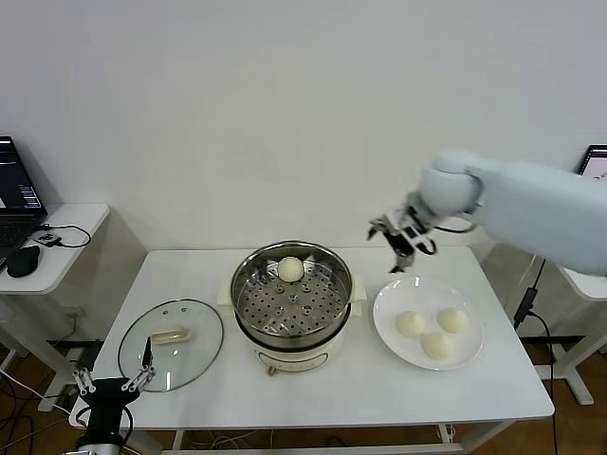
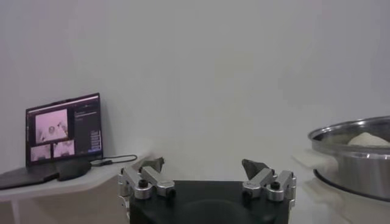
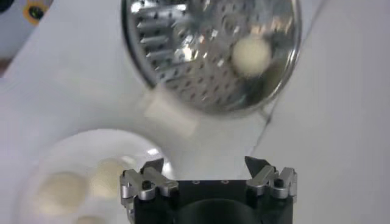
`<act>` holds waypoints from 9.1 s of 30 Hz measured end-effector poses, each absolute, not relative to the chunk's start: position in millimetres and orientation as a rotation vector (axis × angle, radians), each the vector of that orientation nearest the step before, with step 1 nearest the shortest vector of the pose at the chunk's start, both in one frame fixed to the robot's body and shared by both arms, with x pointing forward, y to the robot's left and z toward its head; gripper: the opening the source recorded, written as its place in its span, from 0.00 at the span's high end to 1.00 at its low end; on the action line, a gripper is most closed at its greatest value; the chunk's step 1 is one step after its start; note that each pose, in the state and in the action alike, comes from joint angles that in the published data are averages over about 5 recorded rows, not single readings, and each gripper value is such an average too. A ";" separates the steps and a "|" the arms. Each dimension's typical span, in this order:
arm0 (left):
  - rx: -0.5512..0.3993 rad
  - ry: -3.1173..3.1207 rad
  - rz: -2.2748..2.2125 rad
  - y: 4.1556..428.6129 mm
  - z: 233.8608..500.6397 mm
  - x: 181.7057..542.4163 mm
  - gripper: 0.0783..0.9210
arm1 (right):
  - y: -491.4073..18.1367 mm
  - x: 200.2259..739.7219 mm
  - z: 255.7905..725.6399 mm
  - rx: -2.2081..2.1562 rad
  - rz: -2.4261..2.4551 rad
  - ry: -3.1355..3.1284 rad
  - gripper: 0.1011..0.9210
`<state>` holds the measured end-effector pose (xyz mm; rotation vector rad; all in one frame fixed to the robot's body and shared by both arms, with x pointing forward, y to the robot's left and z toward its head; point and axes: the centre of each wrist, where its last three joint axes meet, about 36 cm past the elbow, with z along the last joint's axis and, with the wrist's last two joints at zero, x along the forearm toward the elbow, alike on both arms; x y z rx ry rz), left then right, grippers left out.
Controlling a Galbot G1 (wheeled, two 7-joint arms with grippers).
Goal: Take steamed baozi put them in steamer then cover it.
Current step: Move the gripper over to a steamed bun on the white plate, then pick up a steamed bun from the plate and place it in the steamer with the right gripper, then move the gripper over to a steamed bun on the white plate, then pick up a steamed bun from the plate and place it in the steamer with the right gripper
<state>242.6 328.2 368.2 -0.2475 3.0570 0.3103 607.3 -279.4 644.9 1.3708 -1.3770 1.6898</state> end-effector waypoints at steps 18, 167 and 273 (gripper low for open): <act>-0.276 3.066 0.322 333.4 364.0 240.4 0.12 | -319.0 601.8 539.9 1.281 1.540 -1.348 0.12; -0.258 3.025 0.332 334.5 373.1 246.6 0.12 | -82.8 642.3 668.1 1.447 1.547 -1.446 0.12; -0.258 3.045 0.366 332.5 365.8 245.6 0.12 | -340.3 616.3 569.3 1.218 1.473 -1.429 0.45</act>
